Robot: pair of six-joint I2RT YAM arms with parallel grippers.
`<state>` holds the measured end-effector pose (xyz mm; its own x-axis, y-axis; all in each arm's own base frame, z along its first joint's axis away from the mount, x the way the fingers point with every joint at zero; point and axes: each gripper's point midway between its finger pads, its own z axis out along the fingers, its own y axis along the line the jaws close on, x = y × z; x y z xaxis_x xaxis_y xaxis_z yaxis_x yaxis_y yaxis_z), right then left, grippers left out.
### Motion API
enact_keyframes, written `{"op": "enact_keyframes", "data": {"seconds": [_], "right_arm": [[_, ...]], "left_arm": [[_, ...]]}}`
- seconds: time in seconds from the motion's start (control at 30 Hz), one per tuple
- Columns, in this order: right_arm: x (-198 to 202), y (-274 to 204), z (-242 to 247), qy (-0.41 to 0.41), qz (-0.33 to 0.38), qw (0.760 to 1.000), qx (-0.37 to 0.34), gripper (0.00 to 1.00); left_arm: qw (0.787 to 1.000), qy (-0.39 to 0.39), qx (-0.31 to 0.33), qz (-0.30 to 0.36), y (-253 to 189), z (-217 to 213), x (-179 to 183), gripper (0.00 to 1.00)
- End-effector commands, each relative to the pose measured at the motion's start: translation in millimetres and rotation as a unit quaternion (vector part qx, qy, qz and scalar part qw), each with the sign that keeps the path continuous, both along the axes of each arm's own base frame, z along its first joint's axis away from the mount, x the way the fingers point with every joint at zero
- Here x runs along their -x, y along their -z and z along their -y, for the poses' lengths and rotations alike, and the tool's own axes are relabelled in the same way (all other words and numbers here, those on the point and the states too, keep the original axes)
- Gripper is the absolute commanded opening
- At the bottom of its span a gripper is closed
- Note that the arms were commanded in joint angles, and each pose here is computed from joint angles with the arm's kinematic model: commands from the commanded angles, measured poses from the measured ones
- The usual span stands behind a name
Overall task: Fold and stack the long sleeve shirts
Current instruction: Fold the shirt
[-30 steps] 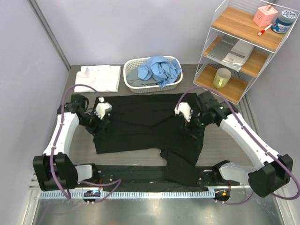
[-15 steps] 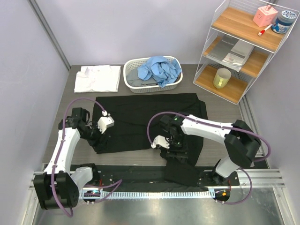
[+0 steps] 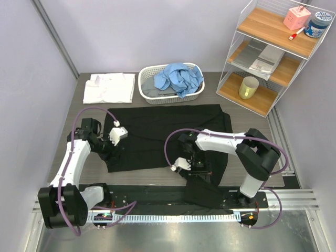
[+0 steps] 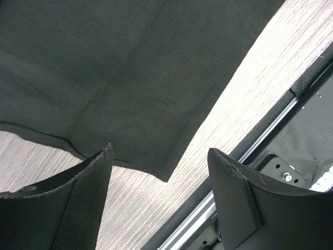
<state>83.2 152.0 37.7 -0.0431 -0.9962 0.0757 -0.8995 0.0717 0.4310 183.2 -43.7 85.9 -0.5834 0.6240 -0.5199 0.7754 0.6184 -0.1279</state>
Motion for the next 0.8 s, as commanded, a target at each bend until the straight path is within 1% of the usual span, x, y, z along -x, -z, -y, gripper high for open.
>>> {"op": "enact_keyframes", "data": {"seconds": [0.0, 0.1, 0.3, 0.33, 0.47, 0.6, 0.7, 0.77], "right_arm": [[2.9, -20.1, -11.4, -0.004, -0.015, 0.999, -0.032, 0.01], [-9.2, -32.1, -11.5, 0.003, 0.024, 0.998, -0.054, 0.01], [-54.5, -69.7, -15.1, 0.078, 0.094, 0.984, -0.126, 0.01], [-57.7, -72.3, -15.6, 0.082, 0.099, 0.983, -0.130, 0.01], [-68.1, -82.8, -18.4, 0.092, 0.122, 0.978, -0.143, 0.01], [-99.8, -94.2, -14.4, 0.108, 0.184, 0.966, -0.147, 0.01], [-113.3, -103.2, -11.6, 0.125, 0.202, 0.960, -0.151, 0.01], [-113.1, -105.7, -10.6, 0.126, 0.206, 0.959, -0.151, 0.01]], "left_arm": [[1.000, 0.012, 0.015, 0.001, -3.6, 4.7, -5.0, 0.72], [0.999, 0.031, 0.014, 0.004, -5.2, 5.3, -3.5, 0.71], [0.997, 0.077, 0.001, -0.013, 1.7, 1.8, 14.6, 0.70], [0.996, 0.088, -0.002, -0.011, 3.4, 1.2, 15.7, 0.70], [0.996, 0.091, -0.009, -0.022, 11.2, -1.7, 16.8, 0.70], [0.995, 0.095, -0.005, -0.025, 13.3, -0.8, 17.4, 0.70], [0.993, 0.112, -0.012, -0.021, 18.5, -2.5, 22.3, 0.70], [0.991, 0.130, -0.016, -0.027, 24.6, -3.4, 30.8, 0.68]]}}
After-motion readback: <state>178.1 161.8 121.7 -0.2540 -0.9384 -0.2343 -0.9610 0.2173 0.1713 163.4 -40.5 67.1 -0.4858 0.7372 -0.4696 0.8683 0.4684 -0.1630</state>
